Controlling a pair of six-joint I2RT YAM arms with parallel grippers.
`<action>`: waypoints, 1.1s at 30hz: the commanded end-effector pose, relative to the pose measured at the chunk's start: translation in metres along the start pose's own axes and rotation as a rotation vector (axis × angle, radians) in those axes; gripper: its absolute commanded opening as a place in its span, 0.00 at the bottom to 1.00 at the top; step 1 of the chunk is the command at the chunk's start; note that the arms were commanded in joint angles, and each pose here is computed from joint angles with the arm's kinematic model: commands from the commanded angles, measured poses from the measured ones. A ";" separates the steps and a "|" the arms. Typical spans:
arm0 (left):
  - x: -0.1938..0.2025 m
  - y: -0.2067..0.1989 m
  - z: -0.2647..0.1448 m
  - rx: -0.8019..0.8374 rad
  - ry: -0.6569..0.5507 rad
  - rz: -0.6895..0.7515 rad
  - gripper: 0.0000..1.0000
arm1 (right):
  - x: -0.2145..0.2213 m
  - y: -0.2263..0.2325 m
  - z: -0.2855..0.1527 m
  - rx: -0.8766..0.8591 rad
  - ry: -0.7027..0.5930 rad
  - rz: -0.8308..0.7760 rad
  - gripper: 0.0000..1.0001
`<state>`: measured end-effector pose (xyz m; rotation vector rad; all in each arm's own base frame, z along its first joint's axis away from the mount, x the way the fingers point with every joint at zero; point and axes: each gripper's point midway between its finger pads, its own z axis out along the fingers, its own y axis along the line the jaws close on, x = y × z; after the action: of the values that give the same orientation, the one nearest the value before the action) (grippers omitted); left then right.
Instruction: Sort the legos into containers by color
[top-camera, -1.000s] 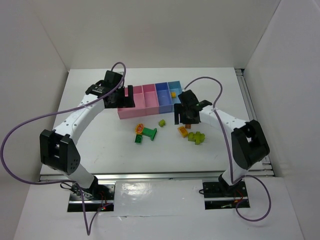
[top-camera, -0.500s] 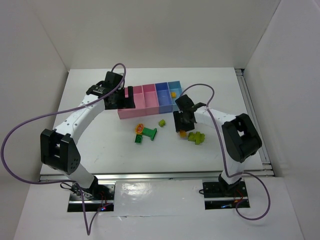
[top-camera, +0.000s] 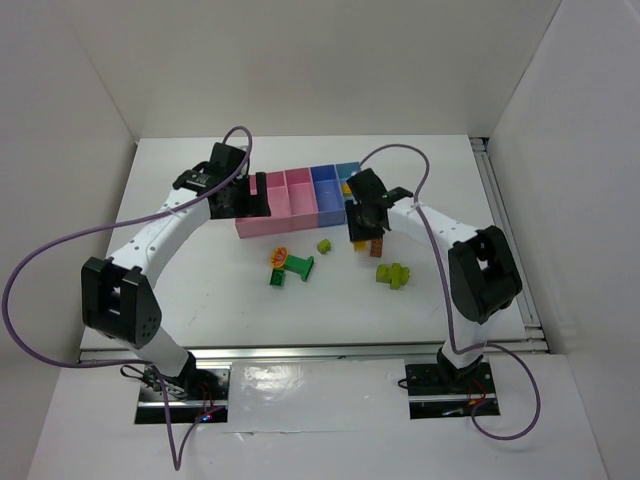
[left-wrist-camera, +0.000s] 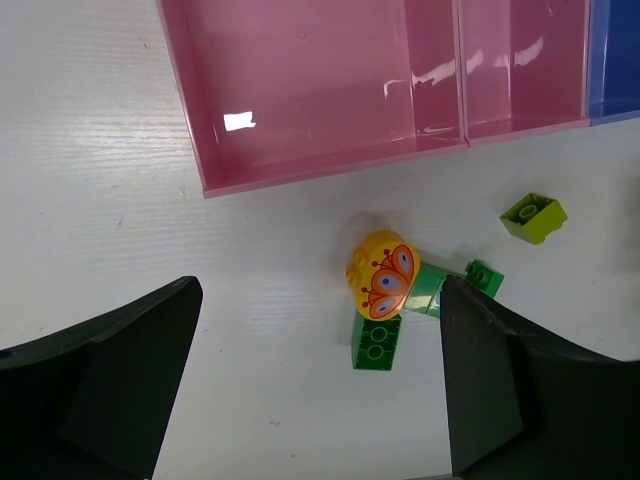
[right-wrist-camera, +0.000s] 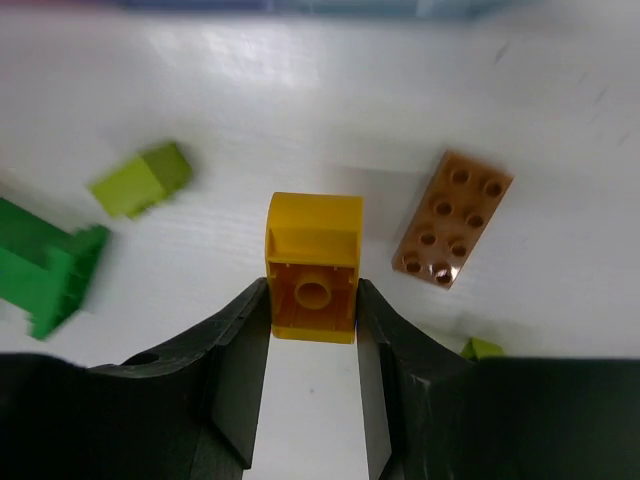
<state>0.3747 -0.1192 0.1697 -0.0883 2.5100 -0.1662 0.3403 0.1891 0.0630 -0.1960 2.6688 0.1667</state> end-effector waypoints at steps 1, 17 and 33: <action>-0.011 -0.004 0.002 0.001 -0.026 -0.022 1.00 | -0.078 -0.002 -0.035 0.023 -0.211 0.051 0.35; -0.022 -0.006 -0.004 0.010 -0.044 0.035 1.00 | -0.208 -0.014 0.005 0.046 -0.333 0.219 0.83; -0.007 -0.004 0.001 0.012 -0.019 -0.003 1.00 | -0.040 0.084 -0.021 -0.145 -0.213 -0.137 0.78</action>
<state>0.3819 -0.1207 0.1698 -0.0836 2.5062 -0.1612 0.3486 0.2694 0.1248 -0.3589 2.4116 0.3273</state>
